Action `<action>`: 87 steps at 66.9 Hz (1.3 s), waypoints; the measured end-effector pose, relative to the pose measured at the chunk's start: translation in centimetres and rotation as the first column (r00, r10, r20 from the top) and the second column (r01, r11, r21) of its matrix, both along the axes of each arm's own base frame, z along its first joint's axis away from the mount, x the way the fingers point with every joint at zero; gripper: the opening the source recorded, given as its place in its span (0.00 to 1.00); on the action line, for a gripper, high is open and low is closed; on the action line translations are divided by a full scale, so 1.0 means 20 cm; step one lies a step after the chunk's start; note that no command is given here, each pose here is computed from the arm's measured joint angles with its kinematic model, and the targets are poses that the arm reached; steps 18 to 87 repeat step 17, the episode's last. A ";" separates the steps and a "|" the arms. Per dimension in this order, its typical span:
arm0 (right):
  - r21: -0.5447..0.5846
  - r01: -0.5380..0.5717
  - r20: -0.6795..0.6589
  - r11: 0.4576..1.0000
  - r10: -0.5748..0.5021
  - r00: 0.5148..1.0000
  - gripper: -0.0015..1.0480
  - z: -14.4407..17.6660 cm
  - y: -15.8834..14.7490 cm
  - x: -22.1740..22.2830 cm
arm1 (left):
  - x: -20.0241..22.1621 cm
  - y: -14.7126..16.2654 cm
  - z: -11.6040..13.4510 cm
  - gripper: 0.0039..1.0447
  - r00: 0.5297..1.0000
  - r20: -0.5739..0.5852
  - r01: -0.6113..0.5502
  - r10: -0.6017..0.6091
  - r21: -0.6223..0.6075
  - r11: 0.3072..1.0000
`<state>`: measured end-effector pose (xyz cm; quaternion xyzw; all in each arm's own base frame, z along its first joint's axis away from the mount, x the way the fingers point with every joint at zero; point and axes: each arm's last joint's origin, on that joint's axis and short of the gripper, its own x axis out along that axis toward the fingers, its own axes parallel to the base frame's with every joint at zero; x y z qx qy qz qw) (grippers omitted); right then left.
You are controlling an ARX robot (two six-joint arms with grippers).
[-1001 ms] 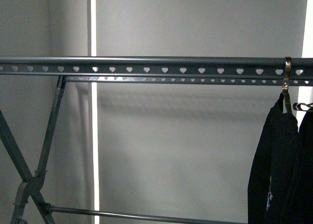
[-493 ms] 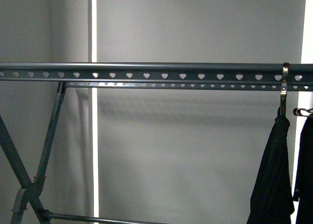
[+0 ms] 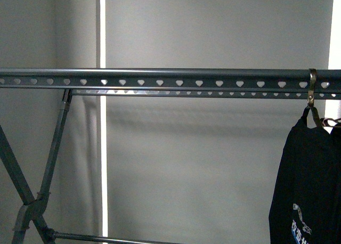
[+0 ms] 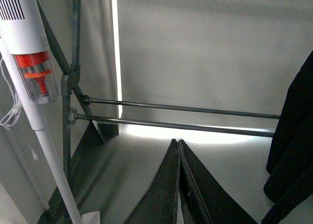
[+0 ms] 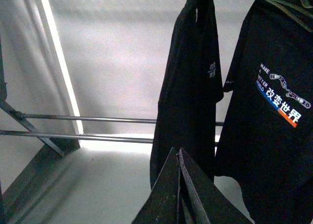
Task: Hang clothes on hanger
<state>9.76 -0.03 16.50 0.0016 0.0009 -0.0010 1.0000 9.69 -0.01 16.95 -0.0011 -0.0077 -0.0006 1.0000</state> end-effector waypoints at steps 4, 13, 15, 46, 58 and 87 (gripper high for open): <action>0.000 0.000 0.000 1.000 0.000 1.000 0.02 0.00 0.00 0.00 | 0.00 0.00 0.00 0.03 1.000 0.000 0.000 0.000 0.000 1.000; -0.002 0.000 0.000 1.000 0.000 1.000 0.10 0.00 0.00 0.00 | 0.00 0.00 0.00 0.16 1.000 0.000 0.000 0.000 0.000 1.000; -0.002 0.000 0.000 1.000 0.000 1.000 0.15 0.00 0.00 0.00 | 0.00 0.00 0.00 0.21 1.000 0.000 0.000 0.000 0.000 1.000; -0.002 0.000 0.000 1.000 0.000 1.000 0.22 0.00 0.00 0.00 | 0.00 0.00 0.00 0.28 1.000 0.000 0.000 0.000 0.000 1.000; -0.002 0.000 0.000 1.000 0.000 1.000 0.22 0.00 0.00 0.00 | 0.00 0.00 0.00 0.28 1.000 0.000 0.000 0.000 0.000 1.000; -0.002 0.000 0.000 1.000 0.000 1.000 0.22 0.00 0.00 0.00 | 0.00 0.00 0.00 0.28 1.000 0.000 0.000 0.000 0.000 1.000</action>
